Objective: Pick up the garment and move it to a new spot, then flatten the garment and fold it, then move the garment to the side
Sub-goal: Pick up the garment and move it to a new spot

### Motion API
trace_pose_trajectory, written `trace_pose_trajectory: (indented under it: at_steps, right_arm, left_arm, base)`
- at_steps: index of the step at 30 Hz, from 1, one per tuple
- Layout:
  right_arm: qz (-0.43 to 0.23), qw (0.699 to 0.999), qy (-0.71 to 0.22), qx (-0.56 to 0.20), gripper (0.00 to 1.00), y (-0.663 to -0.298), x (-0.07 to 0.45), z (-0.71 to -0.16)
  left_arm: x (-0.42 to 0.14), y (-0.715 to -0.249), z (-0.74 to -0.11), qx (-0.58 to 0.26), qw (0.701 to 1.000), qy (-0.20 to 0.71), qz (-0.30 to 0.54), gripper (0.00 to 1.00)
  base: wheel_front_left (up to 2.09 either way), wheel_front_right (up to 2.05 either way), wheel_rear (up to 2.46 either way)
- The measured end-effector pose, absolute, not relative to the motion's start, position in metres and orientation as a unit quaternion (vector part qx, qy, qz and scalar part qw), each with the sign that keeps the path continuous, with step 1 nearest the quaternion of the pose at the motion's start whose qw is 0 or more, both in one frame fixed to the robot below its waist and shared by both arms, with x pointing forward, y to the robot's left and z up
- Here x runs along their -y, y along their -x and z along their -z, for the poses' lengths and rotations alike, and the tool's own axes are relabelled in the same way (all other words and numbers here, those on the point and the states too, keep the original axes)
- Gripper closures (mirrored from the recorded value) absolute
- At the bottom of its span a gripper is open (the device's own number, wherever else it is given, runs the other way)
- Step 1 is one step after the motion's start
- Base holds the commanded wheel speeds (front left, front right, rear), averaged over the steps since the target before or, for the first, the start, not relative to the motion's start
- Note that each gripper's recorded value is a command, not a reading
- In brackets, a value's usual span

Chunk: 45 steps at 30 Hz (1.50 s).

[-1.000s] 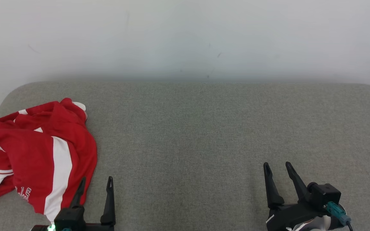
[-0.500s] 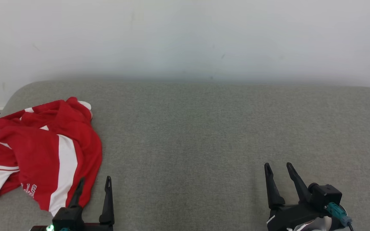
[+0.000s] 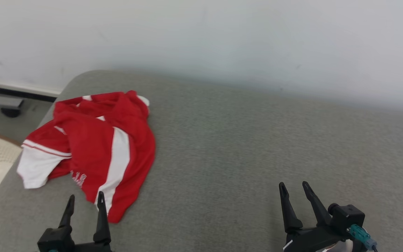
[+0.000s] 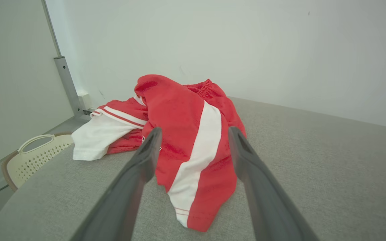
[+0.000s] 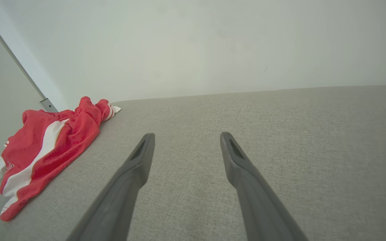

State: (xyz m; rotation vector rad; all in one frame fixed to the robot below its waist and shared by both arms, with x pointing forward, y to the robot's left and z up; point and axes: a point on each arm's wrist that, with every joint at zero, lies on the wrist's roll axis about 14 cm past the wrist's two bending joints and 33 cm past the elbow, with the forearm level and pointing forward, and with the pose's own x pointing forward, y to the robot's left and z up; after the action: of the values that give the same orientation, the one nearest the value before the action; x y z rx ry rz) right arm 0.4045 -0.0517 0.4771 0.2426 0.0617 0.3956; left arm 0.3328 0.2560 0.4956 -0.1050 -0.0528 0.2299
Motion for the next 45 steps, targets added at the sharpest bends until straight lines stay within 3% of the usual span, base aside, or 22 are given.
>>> trace_pose_trajectory:
  at_steps: [19,26,34,45]
  right_arm:
    - [-0.35,0.927,-0.122,-0.053,0.0,-0.396,-0.065,-0.477]
    - [-0.364,0.922,-0.123,-0.057,0.0,-0.396,-0.076,-0.477]
    - [-0.358,0.924,-0.124,-0.058,0.0,-0.397,-0.073,-0.475]
    - [-0.365,0.922,-0.113,-0.062,0.0,-0.405,-0.078,-0.469]
  left_arm:
    - [-0.348,-0.227,-0.492,0.031,0.954,0.046,-0.295,0.0]
    - [-0.353,-0.217,-0.491,0.029,0.95,0.046,-0.309,0.0]
    - [-0.34,-0.23,-0.478,0.013,0.958,0.071,-0.278,0.0]
    - [-0.322,-0.34,-0.499,-0.056,0.981,0.08,-0.165,0.0]
  base:
    - [0.0,0.0,0.0]
    - [0.0,0.0,0.0]
    - [0.0,0.0,0.0]
    - [0.0,0.0,0.0]
